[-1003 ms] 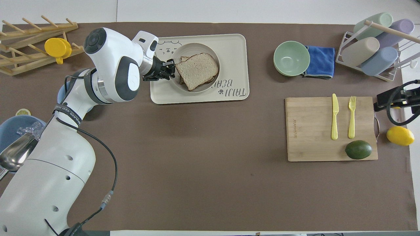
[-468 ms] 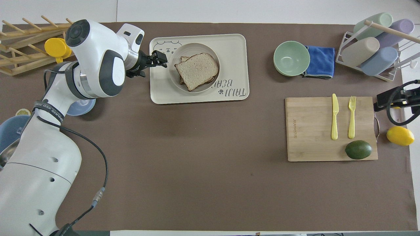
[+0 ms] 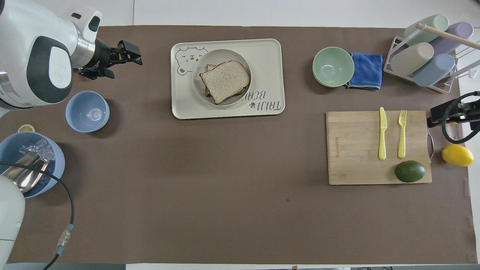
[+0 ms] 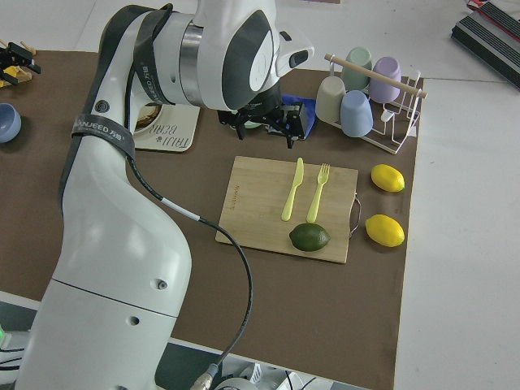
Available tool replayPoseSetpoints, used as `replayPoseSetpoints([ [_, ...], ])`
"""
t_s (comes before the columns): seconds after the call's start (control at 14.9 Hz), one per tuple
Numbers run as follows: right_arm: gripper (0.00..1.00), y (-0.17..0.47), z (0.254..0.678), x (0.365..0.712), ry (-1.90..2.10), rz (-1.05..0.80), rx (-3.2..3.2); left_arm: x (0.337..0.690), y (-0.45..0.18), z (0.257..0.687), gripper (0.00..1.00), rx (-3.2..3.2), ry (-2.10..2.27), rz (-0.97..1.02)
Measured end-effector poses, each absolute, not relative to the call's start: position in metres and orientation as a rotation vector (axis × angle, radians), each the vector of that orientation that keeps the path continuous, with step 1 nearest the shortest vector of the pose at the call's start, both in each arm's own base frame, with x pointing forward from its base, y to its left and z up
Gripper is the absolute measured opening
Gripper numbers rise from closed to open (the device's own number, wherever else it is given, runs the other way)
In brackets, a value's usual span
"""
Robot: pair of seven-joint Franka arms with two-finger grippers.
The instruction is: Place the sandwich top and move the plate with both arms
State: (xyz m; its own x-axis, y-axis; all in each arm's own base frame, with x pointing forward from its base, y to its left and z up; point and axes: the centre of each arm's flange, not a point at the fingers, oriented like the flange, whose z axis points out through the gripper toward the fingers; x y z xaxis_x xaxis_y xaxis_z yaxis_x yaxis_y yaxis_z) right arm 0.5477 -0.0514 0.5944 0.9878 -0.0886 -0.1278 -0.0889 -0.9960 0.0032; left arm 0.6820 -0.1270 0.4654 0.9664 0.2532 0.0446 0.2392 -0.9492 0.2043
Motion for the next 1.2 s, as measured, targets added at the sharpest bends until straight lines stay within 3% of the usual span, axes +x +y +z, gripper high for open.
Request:
replayPoseSetpoints([
  [0.6,1.0,-0.051,0.594,0.548,0.14,0.201,-3.13,0.625,-0.084,0.557,1.0,3.075,0.149,-0.012],
  [0.94,1.0,-0.051,0.594,0.548,0.14,0.201,-3.13,0.57,-0.036,0.616,1.0,3.082,0.063,-0.058],
  [1.2,1.0,-0.051,0.594,0.547,0.14,0.207,-3.129,0.531,-0.06,0.623,1.0,3.126,-0.046,-0.141],
])
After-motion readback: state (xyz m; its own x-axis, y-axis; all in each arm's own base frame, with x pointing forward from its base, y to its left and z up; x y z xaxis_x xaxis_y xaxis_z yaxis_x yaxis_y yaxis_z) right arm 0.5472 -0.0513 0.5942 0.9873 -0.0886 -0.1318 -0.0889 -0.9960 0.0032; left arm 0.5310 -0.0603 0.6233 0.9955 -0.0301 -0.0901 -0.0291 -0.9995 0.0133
